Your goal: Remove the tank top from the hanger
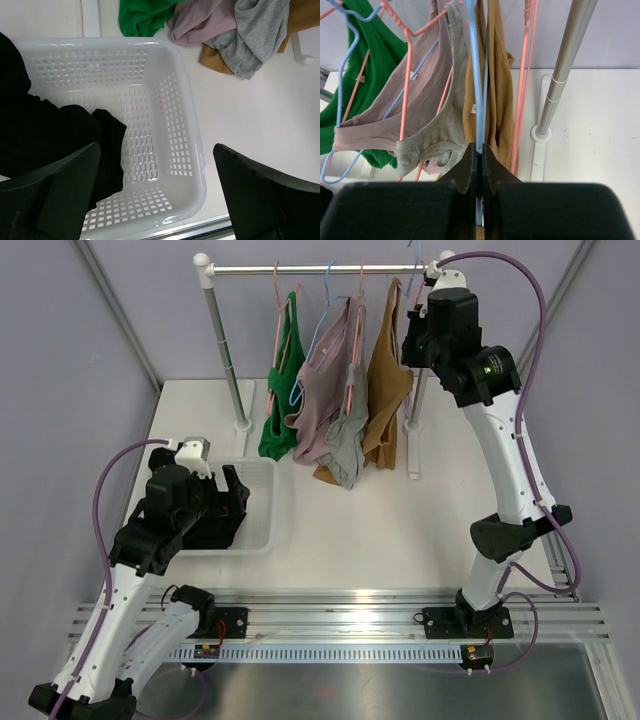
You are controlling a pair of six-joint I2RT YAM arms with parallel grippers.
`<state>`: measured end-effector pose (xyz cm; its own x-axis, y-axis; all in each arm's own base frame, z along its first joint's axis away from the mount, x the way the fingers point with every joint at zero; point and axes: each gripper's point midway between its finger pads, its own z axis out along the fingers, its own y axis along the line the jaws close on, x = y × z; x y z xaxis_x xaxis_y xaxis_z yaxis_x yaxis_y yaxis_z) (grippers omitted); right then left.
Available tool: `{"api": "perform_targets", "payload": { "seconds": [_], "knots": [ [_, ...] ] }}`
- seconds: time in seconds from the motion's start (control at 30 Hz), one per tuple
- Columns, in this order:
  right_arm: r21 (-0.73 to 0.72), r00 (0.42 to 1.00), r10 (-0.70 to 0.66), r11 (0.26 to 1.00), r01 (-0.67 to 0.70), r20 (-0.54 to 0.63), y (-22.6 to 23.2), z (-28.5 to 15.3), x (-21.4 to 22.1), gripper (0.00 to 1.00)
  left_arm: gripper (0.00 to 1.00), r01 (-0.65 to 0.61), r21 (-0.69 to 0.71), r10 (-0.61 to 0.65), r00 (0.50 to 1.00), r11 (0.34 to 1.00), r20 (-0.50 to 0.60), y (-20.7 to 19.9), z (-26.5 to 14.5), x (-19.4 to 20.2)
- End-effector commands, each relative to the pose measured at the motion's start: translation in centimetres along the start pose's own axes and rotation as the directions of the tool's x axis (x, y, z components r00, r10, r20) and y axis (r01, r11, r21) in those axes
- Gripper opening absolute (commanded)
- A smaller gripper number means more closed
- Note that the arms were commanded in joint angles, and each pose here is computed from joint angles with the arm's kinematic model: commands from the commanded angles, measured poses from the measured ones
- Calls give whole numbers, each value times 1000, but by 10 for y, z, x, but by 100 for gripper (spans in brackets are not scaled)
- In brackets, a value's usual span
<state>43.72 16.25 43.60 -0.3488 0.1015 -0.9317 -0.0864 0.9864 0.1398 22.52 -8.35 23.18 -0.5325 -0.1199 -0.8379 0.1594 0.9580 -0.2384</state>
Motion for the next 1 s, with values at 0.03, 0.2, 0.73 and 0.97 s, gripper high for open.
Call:
{"api": "perform_targets", "payload": {
  "seconds": [0.03,0.2,0.73,0.97],
  "knots": [
    [-92,992,31,996,-20,119,7,-50,-37,0,99,33,114,-43,995,993,90,-24,-8,-27],
    [-149,997,26,989,-15,70,5,-84,-20,0,99,68,209,-96,987,976,131,-48,-11,-47],
    [-352,988,40,936,15,149,-24,-270,4,0,99,-112,513,-65,947,851,315,-194,-65,-134],
    [-440,992,33,898,25,124,-24,-317,21,0,99,-236,621,-57,908,748,414,-249,-101,-172]
  ]
}}
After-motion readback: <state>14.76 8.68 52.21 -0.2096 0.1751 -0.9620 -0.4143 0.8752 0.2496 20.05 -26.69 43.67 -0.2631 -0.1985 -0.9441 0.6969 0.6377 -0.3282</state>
